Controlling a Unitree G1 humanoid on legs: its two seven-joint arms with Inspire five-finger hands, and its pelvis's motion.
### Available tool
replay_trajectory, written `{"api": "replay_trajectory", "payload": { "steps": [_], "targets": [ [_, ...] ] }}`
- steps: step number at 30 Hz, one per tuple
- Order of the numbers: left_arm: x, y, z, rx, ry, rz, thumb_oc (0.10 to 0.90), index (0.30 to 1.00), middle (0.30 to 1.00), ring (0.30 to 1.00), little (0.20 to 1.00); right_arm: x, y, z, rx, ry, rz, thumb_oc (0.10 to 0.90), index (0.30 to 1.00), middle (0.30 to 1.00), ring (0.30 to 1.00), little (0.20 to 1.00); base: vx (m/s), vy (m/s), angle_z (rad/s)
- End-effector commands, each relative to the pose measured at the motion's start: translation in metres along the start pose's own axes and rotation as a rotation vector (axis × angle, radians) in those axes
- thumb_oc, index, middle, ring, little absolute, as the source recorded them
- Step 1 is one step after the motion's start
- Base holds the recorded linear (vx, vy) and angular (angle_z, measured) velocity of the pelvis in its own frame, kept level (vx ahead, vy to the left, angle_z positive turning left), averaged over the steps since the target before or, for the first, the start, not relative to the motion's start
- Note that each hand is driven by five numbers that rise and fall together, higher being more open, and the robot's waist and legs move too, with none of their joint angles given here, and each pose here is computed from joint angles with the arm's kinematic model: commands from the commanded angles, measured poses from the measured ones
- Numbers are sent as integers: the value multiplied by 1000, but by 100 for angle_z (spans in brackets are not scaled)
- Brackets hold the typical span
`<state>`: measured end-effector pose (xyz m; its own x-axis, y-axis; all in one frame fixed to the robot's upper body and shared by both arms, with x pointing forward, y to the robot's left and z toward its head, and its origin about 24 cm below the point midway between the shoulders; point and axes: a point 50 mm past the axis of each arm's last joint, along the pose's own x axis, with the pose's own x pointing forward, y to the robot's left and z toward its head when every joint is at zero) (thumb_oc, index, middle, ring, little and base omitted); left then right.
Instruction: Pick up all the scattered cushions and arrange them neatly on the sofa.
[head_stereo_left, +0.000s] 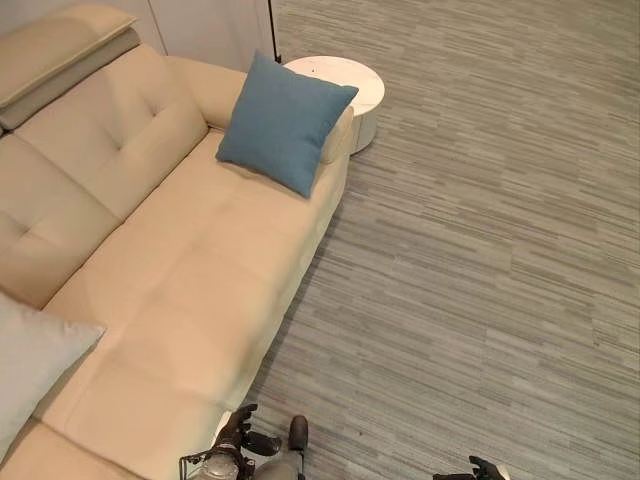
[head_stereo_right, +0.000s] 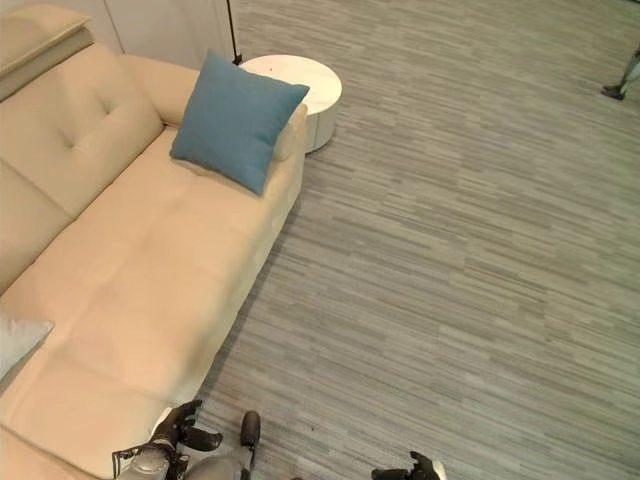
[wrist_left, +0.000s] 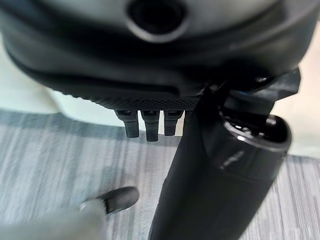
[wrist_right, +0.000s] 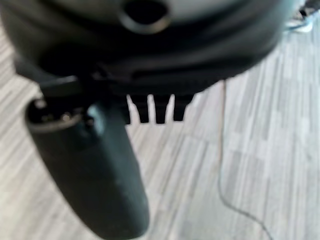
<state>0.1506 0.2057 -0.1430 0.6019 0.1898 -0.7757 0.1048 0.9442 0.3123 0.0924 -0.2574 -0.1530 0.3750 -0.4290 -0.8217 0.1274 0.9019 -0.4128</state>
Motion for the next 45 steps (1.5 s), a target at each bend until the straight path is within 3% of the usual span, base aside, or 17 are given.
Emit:
{"api": "replay_trajectory", "payload": {
  "steps": [1, 18, 23, 31, 45],
  "targets": [
    [3, 13, 20, -19, -94, 42, 800, 900, 900, 900, 900, 3, -22, 9, -31, -50, -68, 800, 900, 900, 900, 900, 146, 39, 25],
    [2, -1, 12, -55, -56, 26, 800, 900, 900, 900, 900, 0, 0, 14, -97, -96, -4, 800, 900, 900, 900, 900, 258, -145, -3],
    [2, -4, 18, -121, -70, 21, 800, 900, 900, 900, 900, 1, -4, 16, -77, -94, -24, 800, 900, 900, 900, 900, 168, -211, -12],
    [0, -18, 5, -75, -8, -19, 800, 900, 900, 900, 900, 1, -5, 18, -115, -111, -37, 800, 900, 900, 900, 900, 347, -19, -11],
    [2, -2, 11, -87, -41, 24, 800, 900, 900, 900, 900, -1, 14, 31, -212, -165, 34, 800, 900, 900, 900, 900, 241, 90, -5]
  ]
}}
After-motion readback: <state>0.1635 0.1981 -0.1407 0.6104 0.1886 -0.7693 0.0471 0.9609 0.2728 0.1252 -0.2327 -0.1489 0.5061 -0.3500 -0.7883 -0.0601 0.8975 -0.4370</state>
